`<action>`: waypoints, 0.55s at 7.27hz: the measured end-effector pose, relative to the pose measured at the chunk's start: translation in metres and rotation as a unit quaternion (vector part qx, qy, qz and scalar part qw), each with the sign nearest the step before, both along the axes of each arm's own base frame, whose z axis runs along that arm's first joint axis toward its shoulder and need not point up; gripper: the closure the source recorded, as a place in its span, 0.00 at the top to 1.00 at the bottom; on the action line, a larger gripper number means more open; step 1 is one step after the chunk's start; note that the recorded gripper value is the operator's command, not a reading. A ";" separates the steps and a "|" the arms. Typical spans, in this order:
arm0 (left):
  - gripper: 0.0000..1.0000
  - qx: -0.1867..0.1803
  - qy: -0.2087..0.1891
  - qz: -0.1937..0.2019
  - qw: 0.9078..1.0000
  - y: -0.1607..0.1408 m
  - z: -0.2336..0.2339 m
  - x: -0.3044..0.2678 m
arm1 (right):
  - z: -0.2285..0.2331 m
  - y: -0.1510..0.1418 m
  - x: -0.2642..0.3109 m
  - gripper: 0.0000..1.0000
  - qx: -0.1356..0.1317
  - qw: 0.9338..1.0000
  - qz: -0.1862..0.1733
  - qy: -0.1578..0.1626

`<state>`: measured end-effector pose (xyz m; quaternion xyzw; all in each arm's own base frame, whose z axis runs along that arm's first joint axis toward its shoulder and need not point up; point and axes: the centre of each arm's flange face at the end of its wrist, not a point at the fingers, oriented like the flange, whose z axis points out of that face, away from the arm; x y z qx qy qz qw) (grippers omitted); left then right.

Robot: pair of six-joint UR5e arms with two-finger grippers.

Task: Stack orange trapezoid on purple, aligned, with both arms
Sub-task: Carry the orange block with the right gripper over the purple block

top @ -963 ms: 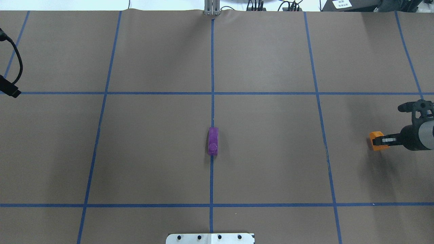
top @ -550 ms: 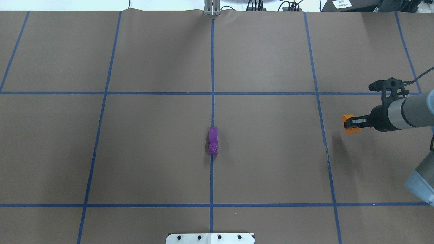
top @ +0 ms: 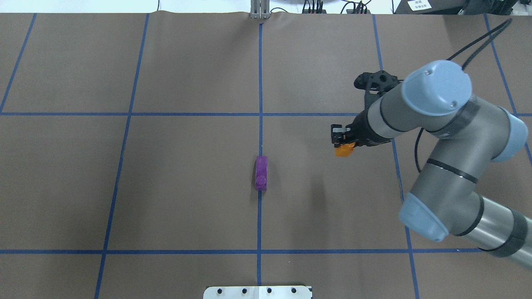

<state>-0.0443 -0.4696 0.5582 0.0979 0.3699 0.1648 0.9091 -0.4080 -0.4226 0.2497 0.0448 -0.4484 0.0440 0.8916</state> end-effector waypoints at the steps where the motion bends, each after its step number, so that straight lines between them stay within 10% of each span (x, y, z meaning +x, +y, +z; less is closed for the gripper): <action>1: 1.00 -0.002 0.002 -0.004 1.000 0.005 0.004 -0.006 | -0.038 0.011 -0.030 0.00 -0.015 1.000 -0.007 0.003; 4: 1.00 -0.009 0.004 -0.010 1.000 0.014 0.012 -0.013 | -0.100 0.025 -0.121 0.00 -0.022 0.999 -0.014 0.021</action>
